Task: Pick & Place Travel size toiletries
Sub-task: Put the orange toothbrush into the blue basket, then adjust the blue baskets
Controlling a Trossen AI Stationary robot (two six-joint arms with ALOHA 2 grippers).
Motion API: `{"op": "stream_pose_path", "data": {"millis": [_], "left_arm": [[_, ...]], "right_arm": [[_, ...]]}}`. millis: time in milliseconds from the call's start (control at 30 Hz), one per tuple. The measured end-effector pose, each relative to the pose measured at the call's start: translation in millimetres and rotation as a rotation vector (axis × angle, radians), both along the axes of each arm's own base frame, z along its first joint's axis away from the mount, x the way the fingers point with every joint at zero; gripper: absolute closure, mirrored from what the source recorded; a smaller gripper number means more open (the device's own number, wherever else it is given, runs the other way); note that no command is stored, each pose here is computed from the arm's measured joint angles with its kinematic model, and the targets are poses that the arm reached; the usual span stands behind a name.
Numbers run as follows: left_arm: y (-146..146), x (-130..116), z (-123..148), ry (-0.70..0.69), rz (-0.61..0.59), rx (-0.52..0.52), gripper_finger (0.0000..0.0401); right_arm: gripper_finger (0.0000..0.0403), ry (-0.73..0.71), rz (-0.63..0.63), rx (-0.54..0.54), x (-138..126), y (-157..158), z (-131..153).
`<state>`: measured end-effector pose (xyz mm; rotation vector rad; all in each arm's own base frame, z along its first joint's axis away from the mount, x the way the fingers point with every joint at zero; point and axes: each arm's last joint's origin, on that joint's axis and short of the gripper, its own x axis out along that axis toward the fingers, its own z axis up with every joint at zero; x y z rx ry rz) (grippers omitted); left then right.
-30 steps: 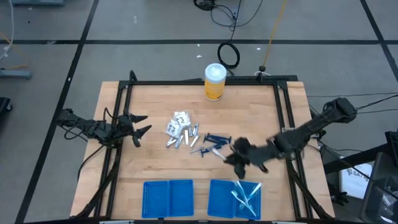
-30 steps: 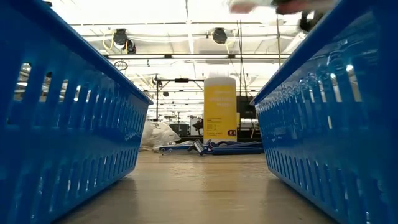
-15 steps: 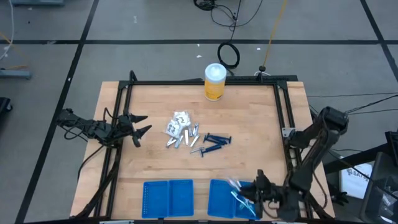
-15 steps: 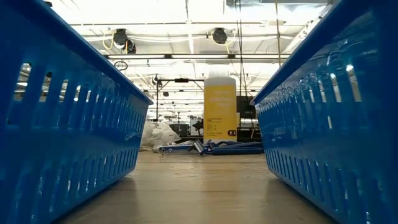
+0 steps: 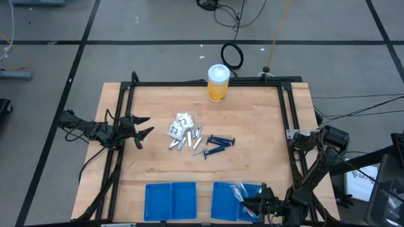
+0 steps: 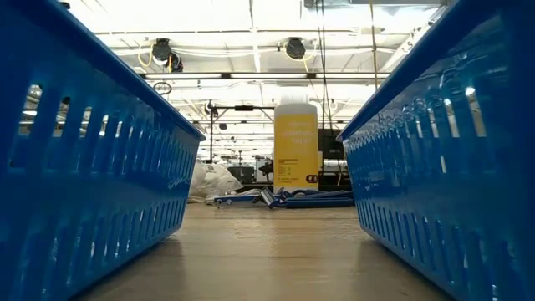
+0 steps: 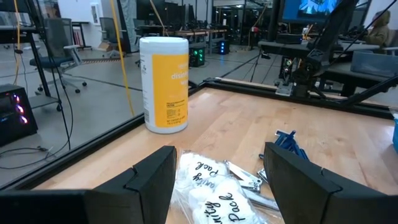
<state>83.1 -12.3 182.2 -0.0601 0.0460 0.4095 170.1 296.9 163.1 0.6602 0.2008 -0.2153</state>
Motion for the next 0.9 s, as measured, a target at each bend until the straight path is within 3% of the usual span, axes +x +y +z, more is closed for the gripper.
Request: {"op": "stream_pose_path", "data": {"millis": [433,700,900], "left_arm": [[0,0,0,0.001,0.000,0.000,0.0162],[0,0,0,0.001,0.000,0.000,0.0162],[0,0,0,0.001,0.000,0.000,0.0162]], "right_arm": [[0.0362,-0.008,0.024,-0.022,-14,4,-3],[0.0229,-0.006,-0.008,0.044,-14,-4,-12],[0.0186,0.004,-0.007,-0.013,-11,-7,-13]]}}
